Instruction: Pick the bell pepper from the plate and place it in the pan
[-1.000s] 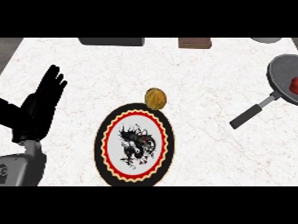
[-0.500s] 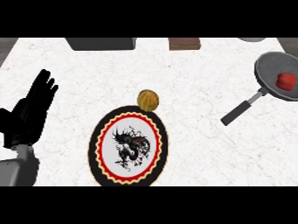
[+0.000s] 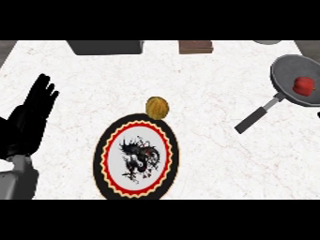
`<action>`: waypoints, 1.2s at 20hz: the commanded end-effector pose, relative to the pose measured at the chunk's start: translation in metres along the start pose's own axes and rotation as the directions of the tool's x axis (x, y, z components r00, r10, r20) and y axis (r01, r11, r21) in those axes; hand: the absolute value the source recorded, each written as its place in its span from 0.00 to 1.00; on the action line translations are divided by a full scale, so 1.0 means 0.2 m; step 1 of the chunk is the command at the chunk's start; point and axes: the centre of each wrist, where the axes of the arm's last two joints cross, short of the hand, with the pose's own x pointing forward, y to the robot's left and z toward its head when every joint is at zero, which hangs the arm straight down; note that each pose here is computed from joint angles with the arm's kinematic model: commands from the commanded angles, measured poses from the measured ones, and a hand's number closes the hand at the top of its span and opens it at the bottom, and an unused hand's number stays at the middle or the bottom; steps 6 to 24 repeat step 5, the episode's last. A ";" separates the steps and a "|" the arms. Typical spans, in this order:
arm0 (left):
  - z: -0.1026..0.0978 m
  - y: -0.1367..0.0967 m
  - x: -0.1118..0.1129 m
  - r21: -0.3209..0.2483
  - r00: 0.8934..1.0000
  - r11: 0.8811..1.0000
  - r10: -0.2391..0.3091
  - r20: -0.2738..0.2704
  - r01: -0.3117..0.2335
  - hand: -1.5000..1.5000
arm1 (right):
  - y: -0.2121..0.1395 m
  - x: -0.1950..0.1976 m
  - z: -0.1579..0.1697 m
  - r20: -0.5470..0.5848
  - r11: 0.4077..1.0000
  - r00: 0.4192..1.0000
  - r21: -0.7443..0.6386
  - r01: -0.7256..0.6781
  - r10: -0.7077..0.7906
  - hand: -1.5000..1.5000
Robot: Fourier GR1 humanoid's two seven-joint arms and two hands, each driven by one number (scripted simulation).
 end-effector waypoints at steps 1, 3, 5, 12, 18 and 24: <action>0.02 0.05 0.00 -0.010 1.000 1.000 -0.014 -0.010 0.014 0.50 | -0.23 -0.04 0.10 0.023 1.000 1.000 -0.012 0.013 -0.012 0.00; -0.01 0.06 0.01 -0.017 1.000 1.000 -0.010 0.004 0.010 0.50 | -0.23 0.00 0.18 0.006 0.999 1.000 -0.011 0.031 -0.031 0.00; -0.04 -0.07 0.04 -0.015 1.000 1.000 -0.009 0.018 0.009 0.50 | -0.25 0.03 0.22 0.003 1.000 1.000 -0.011 0.008 -0.008 0.00; -0.04 -0.07 0.04 -0.015 1.000 1.000 -0.009 0.018 0.009 0.50 | -0.25 0.03 0.22 0.003 1.000 1.000 -0.011 0.008 -0.008 0.00; -0.04 -0.07 0.04 -0.015 1.000 1.000 -0.009 0.018 0.009 0.50 | -0.25 0.03 0.22 0.003 1.000 1.000 -0.011 0.008 -0.008 0.00; -0.04 -0.07 0.04 -0.015 1.000 1.000 -0.009 0.018 0.009 0.50 | -0.25 0.03 0.22 0.003 1.000 1.000 -0.011 0.008 -0.008 0.00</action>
